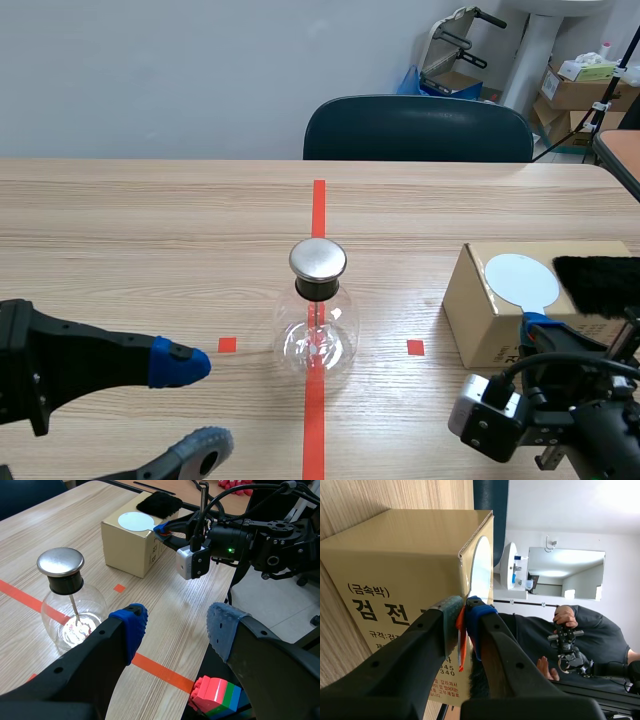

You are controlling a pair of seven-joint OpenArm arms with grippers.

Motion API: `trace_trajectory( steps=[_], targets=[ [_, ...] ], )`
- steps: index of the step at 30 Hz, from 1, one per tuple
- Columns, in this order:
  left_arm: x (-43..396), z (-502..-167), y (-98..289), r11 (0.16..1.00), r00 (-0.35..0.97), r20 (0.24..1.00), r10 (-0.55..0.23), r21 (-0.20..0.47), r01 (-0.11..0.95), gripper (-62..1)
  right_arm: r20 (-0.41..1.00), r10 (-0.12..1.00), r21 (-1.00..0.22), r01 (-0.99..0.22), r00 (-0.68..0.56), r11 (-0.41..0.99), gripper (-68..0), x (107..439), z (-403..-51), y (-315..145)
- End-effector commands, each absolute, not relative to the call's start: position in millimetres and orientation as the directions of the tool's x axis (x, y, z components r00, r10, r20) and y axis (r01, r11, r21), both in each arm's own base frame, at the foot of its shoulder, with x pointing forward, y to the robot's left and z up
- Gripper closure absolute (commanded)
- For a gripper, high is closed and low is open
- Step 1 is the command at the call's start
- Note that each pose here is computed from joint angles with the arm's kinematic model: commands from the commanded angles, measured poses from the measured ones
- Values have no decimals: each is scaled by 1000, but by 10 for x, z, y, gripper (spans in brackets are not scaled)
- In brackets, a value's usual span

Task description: Do the electroscope experiment

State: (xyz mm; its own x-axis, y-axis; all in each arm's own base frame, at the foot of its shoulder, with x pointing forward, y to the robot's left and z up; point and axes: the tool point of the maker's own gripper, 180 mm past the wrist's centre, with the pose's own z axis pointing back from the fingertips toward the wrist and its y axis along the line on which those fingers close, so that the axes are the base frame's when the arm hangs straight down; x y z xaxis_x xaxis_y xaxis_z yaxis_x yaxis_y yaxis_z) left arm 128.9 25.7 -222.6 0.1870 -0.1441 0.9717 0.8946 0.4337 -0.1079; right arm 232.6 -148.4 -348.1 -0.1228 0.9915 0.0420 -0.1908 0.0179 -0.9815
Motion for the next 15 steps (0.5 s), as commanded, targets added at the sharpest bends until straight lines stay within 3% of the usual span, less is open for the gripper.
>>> trace_trajectory(
  steps=[1,15],
  targets=[
    [1291,-2124,206,427,174,979,-110,-111,897,-301,34,992,-987,-159,-124,14,-9,2395,-3398,-1491],
    [1327,-2130,225,446,167,979,-113,-100,889,-293,34,992,-987,-159,-124,14,-9,2396,-3397,-1492]
  ],
)
